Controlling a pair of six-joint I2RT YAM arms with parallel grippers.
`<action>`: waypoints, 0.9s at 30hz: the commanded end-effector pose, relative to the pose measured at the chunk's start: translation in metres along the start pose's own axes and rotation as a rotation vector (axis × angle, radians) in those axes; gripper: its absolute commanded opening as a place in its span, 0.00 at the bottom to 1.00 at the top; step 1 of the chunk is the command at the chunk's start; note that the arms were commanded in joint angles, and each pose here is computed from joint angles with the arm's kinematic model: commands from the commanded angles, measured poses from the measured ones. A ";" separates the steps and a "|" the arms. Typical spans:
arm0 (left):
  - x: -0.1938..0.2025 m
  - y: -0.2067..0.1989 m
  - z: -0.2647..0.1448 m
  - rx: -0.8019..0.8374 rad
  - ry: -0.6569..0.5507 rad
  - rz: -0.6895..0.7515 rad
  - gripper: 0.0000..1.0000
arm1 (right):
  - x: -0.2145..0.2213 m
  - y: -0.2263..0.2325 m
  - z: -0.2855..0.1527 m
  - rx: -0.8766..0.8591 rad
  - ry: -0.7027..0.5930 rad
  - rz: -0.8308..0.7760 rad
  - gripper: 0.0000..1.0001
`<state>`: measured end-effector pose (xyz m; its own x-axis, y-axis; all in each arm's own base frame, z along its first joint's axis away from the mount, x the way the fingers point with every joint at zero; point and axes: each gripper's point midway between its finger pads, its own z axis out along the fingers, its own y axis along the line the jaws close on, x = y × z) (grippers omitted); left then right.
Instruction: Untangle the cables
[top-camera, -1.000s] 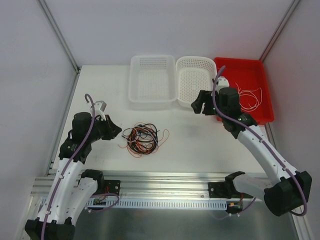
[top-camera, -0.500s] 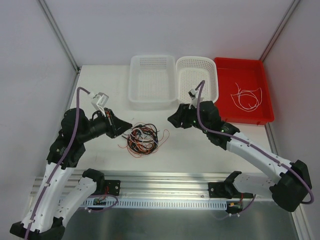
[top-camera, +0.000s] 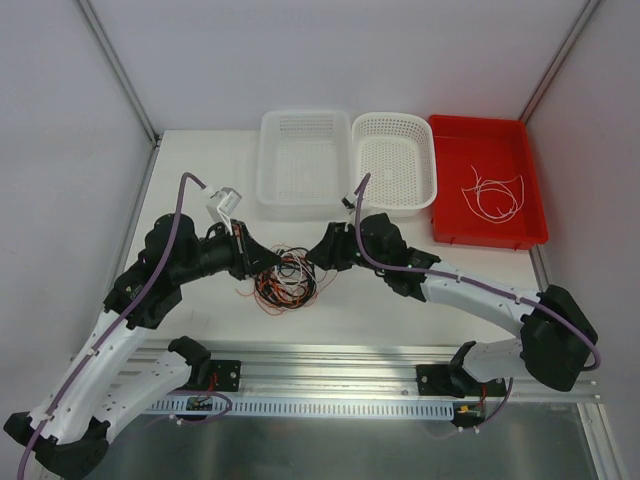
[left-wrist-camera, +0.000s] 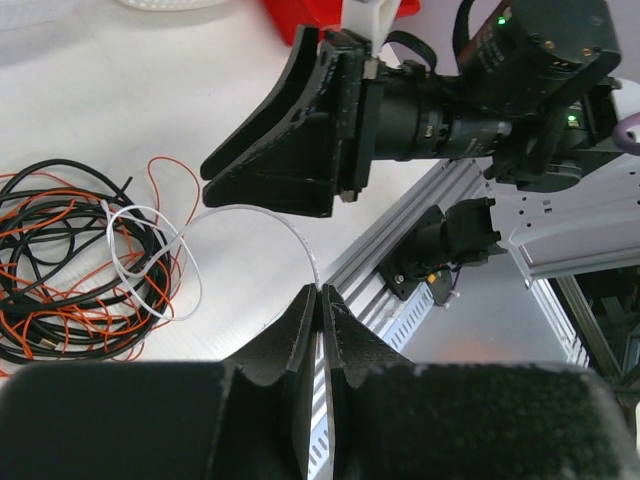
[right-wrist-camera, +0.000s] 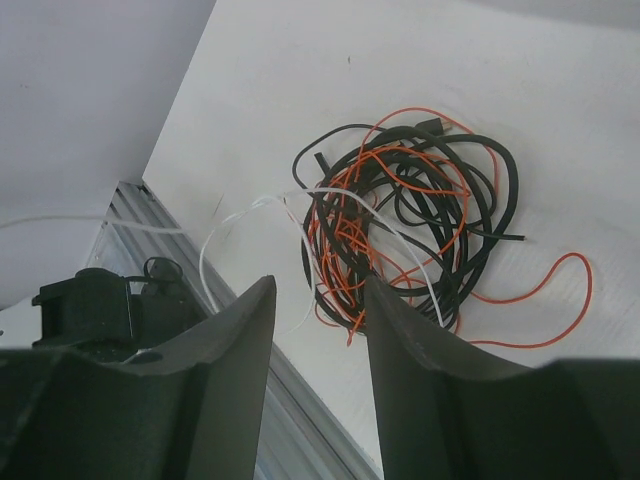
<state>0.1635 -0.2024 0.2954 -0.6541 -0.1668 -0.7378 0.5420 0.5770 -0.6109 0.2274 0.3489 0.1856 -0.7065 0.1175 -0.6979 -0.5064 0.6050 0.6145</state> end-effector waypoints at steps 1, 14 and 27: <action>-0.014 -0.010 0.001 0.016 -0.054 0.014 0.05 | -0.002 0.012 0.010 -0.066 -0.024 0.038 0.43; -0.004 -0.007 0.009 0.002 -0.032 0.019 0.05 | 0.020 0.018 0.031 -0.122 0.040 0.051 0.23; 0.048 0.048 0.030 -0.144 0.079 -0.051 0.04 | -0.013 0.034 -0.015 -0.102 -0.023 -0.096 0.01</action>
<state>0.1703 -0.2037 0.2269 -0.7178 -0.1306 -0.6839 0.4411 0.6748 -0.5917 0.2104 0.3566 0.1816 -0.7135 0.0602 -0.6980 -0.5528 0.5637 0.6137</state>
